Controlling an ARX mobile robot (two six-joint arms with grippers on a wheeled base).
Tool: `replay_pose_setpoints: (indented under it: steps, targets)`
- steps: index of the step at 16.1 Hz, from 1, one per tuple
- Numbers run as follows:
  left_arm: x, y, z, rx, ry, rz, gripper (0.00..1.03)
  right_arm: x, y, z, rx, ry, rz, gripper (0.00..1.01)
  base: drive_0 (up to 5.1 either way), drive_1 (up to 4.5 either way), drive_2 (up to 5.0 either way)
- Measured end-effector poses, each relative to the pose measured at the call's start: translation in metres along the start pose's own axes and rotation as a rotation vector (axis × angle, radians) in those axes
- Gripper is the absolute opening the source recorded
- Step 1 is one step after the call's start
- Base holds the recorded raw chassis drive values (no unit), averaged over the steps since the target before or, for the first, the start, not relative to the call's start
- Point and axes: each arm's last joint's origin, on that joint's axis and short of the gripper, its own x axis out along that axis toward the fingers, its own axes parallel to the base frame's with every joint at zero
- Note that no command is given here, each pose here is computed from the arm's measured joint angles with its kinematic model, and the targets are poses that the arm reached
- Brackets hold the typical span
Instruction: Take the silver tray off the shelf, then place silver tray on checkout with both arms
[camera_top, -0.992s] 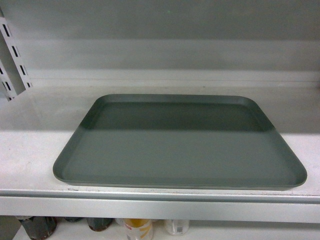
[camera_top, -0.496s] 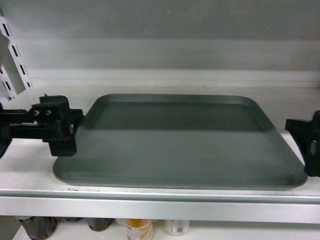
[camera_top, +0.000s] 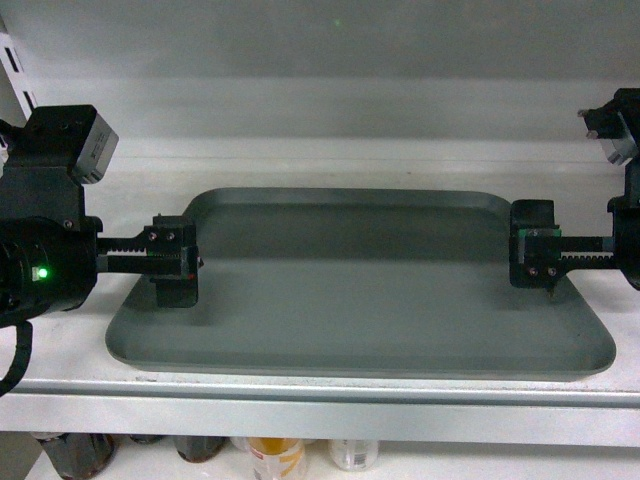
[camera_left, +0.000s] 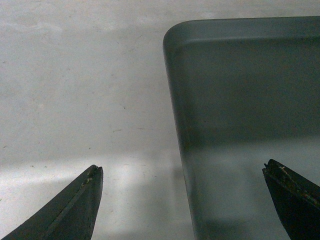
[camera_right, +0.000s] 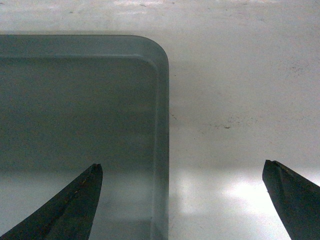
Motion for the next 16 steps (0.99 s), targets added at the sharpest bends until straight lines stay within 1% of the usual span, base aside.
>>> replay_pose_setpoints:
  steps: [2, 4, 6, 11, 12, 13, 14, 16]
  targets:
    - [0.004, -0.001, -0.003, 0.014, 0.008, 0.008, 0.98, 0.005, 0.001, 0.001, -0.001, -0.001, -0.008, 0.98, 0.0, 0.00, 0.0]
    - [0.007, -0.002, -0.008, 0.024, 0.016, 0.017, 0.98, 0.010, 0.003, -0.004, -0.006, 0.011, -0.008, 0.98, 0.0, 0.00, 0.0]
    - [0.010, -0.002, -0.010, 0.035, 0.013, 0.023, 0.98, 0.014, 0.003, -0.009, -0.007, 0.025, -0.016, 0.98, 0.0, 0.00, 0.0]
    - [0.013, -0.002, -0.013, 0.037, 0.007, 0.023, 0.98, 0.017, 0.004, -0.013, -0.007, 0.012, -0.017, 0.98, 0.0, 0.00, 0.0]
    - [0.013, -0.002, -0.013, 0.037, 0.007, 0.022, 0.98, 0.017, 0.004, -0.013, -0.005, 0.009, -0.017, 0.97, 0.0, 0.00, 0.0]
    - [0.013, -0.002, -0.013, 0.037, 0.006, 0.022, 0.98, 0.017, 0.004, -0.014, -0.005, 0.010, -0.016, 0.90, 0.0, 0.00, 0.0]
    - [0.013, -0.002, -0.013, 0.037, 0.007, 0.019, 0.95, 0.017, 0.005, -0.014, -0.006, 0.011, -0.015, 0.81, 0.0, 0.00, 0.0]
    - [0.013, -0.005, -0.013, 0.042, 0.004, 0.007, 0.79, 0.017, 0.007, -0.014, -0.008, 0.009, -0.010, 0.65, 0.0, 0.00, 0.0]
